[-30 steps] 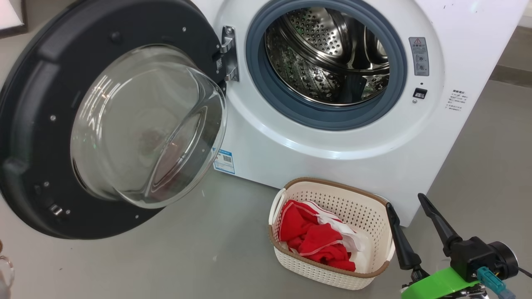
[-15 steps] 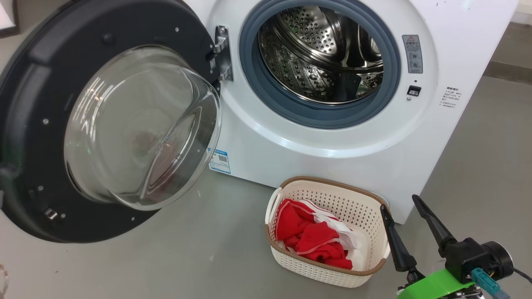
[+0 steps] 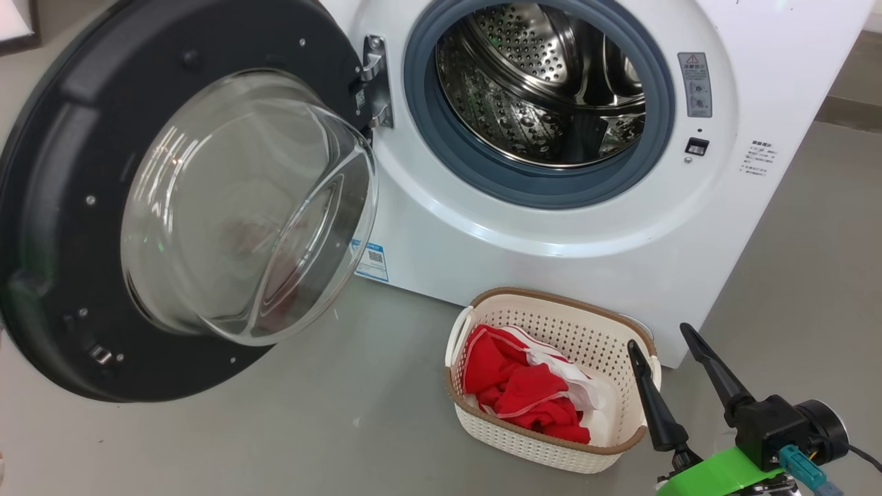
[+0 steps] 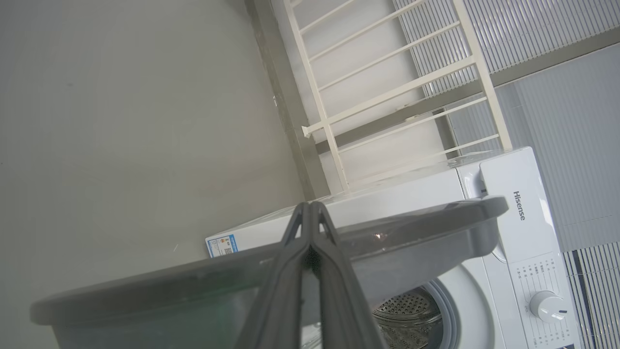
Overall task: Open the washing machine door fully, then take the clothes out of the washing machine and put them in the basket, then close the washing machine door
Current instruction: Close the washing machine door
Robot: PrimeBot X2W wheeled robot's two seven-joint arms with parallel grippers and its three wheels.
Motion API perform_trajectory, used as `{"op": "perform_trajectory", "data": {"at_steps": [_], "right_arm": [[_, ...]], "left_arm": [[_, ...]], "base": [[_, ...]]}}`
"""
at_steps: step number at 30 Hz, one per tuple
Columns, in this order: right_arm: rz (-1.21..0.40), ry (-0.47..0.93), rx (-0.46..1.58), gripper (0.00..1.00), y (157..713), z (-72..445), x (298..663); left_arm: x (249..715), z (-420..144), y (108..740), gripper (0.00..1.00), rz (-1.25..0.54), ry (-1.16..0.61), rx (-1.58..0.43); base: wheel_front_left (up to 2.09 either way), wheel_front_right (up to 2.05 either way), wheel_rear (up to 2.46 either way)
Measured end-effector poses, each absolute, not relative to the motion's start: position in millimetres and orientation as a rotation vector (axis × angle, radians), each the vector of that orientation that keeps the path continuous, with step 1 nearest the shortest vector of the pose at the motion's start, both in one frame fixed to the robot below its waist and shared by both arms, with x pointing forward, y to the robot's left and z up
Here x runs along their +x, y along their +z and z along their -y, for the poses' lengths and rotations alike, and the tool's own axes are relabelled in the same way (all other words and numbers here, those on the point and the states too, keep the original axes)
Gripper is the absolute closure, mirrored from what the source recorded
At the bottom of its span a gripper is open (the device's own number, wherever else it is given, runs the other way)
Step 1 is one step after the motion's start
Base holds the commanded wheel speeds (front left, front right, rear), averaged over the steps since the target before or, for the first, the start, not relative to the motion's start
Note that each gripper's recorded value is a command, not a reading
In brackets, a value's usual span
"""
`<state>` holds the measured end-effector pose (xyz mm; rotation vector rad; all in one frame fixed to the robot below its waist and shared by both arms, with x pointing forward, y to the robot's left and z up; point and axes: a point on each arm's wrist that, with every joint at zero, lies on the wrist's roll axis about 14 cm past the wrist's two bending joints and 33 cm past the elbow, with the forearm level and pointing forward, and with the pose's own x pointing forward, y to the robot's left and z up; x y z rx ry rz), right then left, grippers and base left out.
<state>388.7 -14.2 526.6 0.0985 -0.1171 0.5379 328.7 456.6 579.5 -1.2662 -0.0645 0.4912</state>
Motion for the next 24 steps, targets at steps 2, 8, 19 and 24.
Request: {"op": "perform_trajectory", "data": {"at_steps": [2, 8, 19, 24], "right_arm": [[0.115, 0.542, 0.099, 0.00, 525.9, 12.9, 389.0], [0.112, 0.551, 0.100, 0.00, 525.1, 9.5, 389.4], [0.110, 0.566, 0.102, 0.00, 524.7, 4.0, 389.6], [0.110, 0.575, 0.104, 0.00, 525.2, 0.9, 389.3]], "left_arm": [[328.6, -455.6, 579.4, 1.00, 0.060, 0.482, -1.274], [328.6, -450.8, 581.5, 1.00, 0.064, 0.435, -1.311], [324.5, -439.8, 580.5, 1.00, 0.053, 0.358, -1.336], [323.1, -428.2, 577.5, 1.00, 0.041, 0.310, -1.356]], "base": [[0.00, 0.00, 0.00], [0.00, 0.00, 0.00], [0.00, 0.00, 0.00], [0.00, 0.00, 0.00]]}}
